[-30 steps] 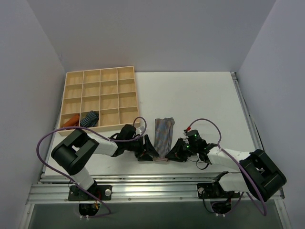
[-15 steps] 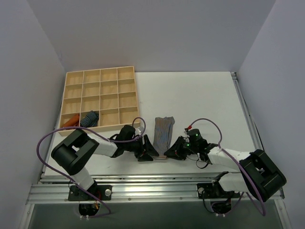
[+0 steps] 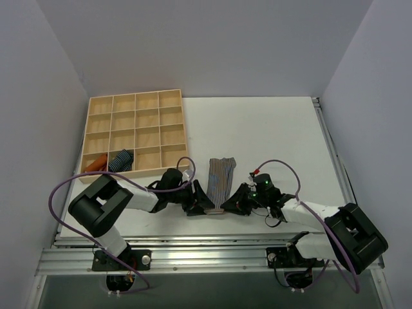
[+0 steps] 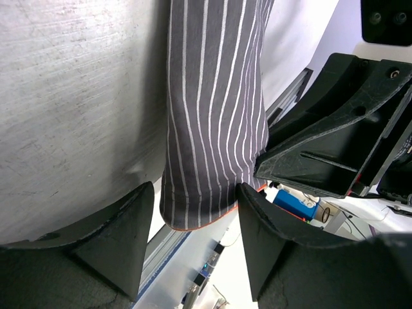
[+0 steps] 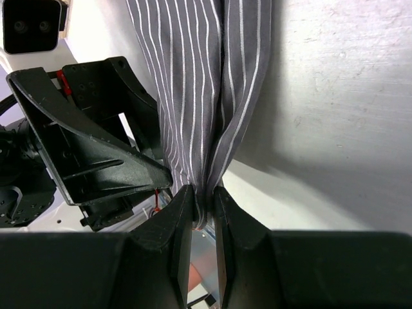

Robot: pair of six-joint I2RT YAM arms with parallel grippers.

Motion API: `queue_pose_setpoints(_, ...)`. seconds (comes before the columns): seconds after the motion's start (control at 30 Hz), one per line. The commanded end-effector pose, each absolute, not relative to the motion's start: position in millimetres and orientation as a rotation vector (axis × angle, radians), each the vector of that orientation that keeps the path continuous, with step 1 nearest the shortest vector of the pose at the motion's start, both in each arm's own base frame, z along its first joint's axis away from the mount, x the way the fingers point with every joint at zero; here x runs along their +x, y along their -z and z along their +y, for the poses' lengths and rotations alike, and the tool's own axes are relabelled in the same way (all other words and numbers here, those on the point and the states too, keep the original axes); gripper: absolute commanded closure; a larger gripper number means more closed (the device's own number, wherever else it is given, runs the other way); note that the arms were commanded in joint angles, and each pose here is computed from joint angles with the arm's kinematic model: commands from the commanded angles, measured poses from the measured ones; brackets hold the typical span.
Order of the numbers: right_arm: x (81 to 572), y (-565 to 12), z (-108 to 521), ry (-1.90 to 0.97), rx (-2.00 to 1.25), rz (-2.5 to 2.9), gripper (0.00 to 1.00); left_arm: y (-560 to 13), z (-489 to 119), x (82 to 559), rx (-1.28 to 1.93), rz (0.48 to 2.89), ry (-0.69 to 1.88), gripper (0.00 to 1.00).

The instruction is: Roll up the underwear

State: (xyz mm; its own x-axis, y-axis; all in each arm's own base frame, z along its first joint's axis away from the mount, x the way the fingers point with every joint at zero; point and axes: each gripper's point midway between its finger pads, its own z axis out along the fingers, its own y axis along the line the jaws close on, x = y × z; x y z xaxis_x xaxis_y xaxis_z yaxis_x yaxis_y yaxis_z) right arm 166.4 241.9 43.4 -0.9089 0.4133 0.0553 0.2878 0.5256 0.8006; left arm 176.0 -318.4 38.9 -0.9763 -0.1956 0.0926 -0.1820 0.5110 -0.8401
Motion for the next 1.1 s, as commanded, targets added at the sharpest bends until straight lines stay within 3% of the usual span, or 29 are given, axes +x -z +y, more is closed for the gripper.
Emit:
queue_pose_setpoints(0.0, 165.3, -53.8, 244.1, -1.393, 0.590, 2.587, 1.00, -57.3, -324.4, 188.1, -0.317, 2.625, 1.547, 0.38)
queue_pose_setpoints(0.37, 163.4, -51.6, 242.2, -1.392, 0.619, 2.585, 1.00, -68.3, -329.1, 193.1, -0.316, 2.581, 1.589, 0.58)
queue_pose_setpoints(0.6, 161.4, -45.3, 238.4, -1.366, 0.655, 2.594, 1.00, -75.3, -329.9, 194.2, -0.312, 2.567, 1.608, 0.74)
queue_pose_setpoints(0.63, 160.7, -43.9, 237.2, -1.353, 0.650, 2.599, 1.00, -75.4, -329.6, 193.5, -0.311, 2.571, 1.607, 0.80)
queue_pose_setpoints(0.83, 164.0, -38.7, 208.1, -0.941, 0.472, 2.729, 0.80, -62.3, -324.5, 187.0, -0.274, 2.663, 1.534, 0.98)
queue_pose_setpoints(1.07, 182.9, -72.9, 194.8, -0.553, 0.154, 2.647, 0.54, -56.4, -320.2, 181.7, -0.230, 2.772, 1.474, 0.98)
